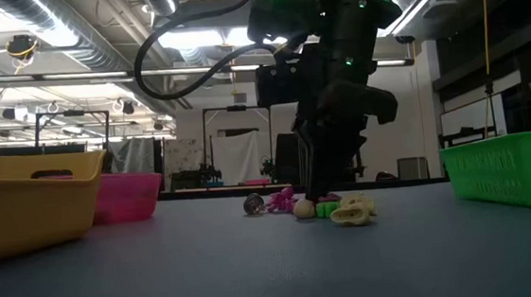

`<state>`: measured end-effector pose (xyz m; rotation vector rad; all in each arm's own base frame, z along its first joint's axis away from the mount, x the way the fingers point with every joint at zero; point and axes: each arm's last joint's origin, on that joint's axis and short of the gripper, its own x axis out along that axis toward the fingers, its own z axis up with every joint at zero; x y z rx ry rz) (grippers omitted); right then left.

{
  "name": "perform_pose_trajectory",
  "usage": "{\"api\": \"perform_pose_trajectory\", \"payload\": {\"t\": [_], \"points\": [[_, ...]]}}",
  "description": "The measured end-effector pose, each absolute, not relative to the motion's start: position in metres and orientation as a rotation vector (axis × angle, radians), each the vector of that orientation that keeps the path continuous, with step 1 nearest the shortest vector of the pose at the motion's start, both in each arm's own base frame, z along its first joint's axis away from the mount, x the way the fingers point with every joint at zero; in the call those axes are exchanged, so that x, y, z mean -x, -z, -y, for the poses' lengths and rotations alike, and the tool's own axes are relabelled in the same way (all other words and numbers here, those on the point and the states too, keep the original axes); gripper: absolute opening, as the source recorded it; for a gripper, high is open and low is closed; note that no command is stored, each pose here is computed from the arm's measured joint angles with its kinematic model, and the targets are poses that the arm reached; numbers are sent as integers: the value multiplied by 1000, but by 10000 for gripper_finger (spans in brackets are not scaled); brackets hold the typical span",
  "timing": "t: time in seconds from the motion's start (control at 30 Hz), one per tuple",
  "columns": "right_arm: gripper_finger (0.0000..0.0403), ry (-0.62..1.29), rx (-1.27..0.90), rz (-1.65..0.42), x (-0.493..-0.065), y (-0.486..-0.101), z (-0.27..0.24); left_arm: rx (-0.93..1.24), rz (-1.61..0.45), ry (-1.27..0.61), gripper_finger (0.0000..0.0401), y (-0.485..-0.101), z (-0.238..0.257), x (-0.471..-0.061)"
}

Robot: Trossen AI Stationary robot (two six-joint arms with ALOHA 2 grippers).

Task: Sort Halloween decoration
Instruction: Put the green skeleton toy into the red bowl

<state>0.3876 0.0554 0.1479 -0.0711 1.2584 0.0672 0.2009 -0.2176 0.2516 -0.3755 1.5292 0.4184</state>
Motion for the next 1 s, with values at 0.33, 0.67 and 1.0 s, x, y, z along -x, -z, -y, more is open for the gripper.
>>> {"api": "perform_pose_trajectory", "payload": {"t": [0.33, 0.67, 1.0], "points": [[8, -64, 74, -1262, -394, -163, -56, 376, -1528, -418, 154, -252, 218, -201], [9, -86, 87, -1139, -413, -196, -58, 377, -1527, -416, 153, -252, 218, -201], [11, -138, 155, -774, -446, -210, -63, 377, -1527, -416, 153, -252, 218, -201]]}}
